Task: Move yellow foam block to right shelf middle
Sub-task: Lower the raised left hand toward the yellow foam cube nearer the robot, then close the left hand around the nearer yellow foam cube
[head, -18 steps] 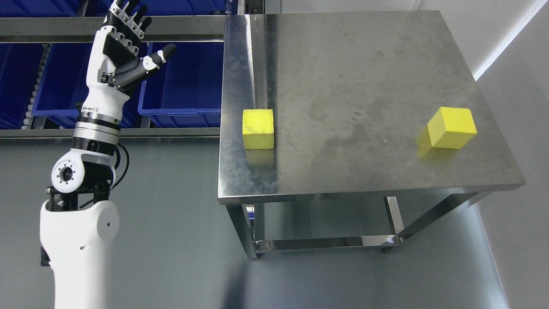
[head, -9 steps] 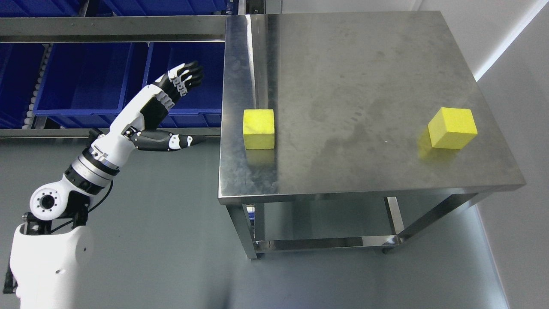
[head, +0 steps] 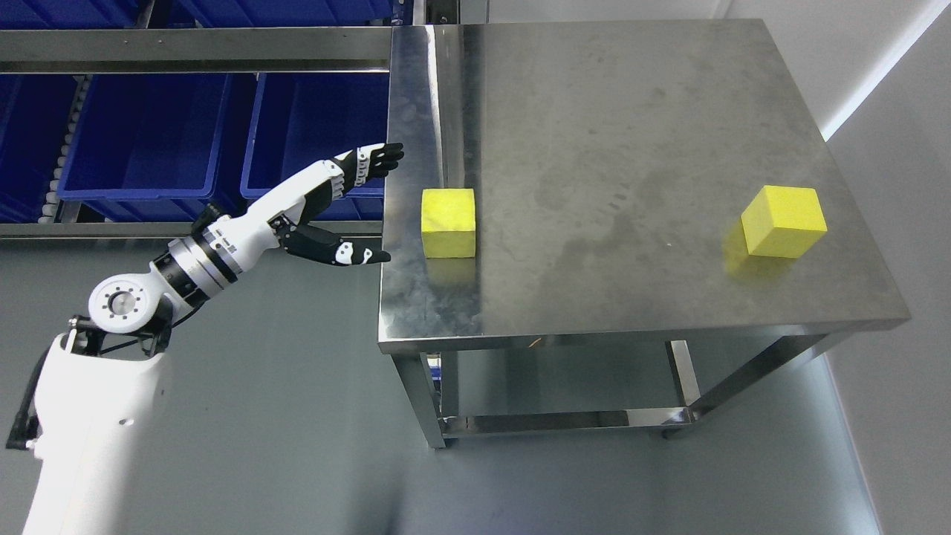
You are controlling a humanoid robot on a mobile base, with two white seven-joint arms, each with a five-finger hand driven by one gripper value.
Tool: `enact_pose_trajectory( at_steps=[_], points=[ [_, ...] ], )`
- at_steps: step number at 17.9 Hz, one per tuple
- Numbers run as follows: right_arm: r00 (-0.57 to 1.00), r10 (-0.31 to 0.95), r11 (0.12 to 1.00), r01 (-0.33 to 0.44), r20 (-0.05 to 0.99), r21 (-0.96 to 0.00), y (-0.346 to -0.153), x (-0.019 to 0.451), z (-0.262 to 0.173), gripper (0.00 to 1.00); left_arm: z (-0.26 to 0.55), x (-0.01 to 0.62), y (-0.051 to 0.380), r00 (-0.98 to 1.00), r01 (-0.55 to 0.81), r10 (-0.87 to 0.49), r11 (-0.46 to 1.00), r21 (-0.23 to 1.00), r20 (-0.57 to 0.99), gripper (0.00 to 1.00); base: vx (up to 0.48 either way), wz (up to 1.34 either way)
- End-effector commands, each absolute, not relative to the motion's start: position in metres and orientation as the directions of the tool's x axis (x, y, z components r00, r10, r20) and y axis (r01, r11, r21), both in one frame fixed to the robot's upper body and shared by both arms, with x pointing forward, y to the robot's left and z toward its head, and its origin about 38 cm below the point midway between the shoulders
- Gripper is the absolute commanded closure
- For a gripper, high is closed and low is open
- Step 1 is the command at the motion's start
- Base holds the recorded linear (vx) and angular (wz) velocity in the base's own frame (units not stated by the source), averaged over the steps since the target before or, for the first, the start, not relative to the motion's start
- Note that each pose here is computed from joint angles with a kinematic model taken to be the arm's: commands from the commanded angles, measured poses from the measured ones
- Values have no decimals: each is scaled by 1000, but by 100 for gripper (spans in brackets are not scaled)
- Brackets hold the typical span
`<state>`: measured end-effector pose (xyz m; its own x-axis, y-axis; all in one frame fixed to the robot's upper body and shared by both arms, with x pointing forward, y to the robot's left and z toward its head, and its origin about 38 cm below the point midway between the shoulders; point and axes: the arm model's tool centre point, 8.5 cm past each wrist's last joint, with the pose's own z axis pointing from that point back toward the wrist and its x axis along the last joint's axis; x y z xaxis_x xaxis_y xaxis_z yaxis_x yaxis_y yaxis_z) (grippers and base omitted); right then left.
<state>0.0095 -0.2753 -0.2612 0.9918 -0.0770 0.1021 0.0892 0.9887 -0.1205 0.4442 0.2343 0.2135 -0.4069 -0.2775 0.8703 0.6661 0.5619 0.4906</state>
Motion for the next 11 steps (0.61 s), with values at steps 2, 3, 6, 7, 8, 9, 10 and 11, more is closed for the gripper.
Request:
enact_pose_trajectory(
  at_steps=[2, 3, 6, 7, 8, 9, 10, 11],
  points=[
    [990, -70, 987, 86, 119, -138, -287, 15, -260, 0, 159, 476, 174, -286, 807, -394, 392, 441, 873, 0, 0, 0],
    [990, -70, 987, 86, 119, -138, -287, 15, -260, 0, 158, 478, 164, -285, 817, -392, 377, 436, 874, 0, 0, 0],
    [990, -70, 987, 86, 119, -138, -287, 15, -260, 0, 146, 484, 140, -267, 841, -411, 343, 419, 872, 0, 0, 0],
    [990, -70, 987, 86, 119, -138, -287, 15, -260, 0, 145, 486, 131, -264, 849, -418, 326, 415, 869, 0, 0, 0],
    [990, -70, 987, 86, 119, -138, -287, 15, -260, 0, 143, 488, 122, -260, 857, -416, 316, 407, 871, 0, 0, 0],
    [990, -72, 987, 88, 119, -138, -287, 15, -260, 0, 144, 491, 114, -260, 859, -417, 312, 406, 871, 0, 0, 0],
    [990, -70, 987, 86, 119, -138, -287, 15, -260, 0, 144, 495, 110, -258, 861, -429, 304, 407, 866, 0, 0, 0],
    [990, -70, 987, 86, 119, -138, -287, 15, -260, 0, 145, 496, 109, -261, 863, -436, 295, 411, 861, 2, 0, 0]
  ],
)
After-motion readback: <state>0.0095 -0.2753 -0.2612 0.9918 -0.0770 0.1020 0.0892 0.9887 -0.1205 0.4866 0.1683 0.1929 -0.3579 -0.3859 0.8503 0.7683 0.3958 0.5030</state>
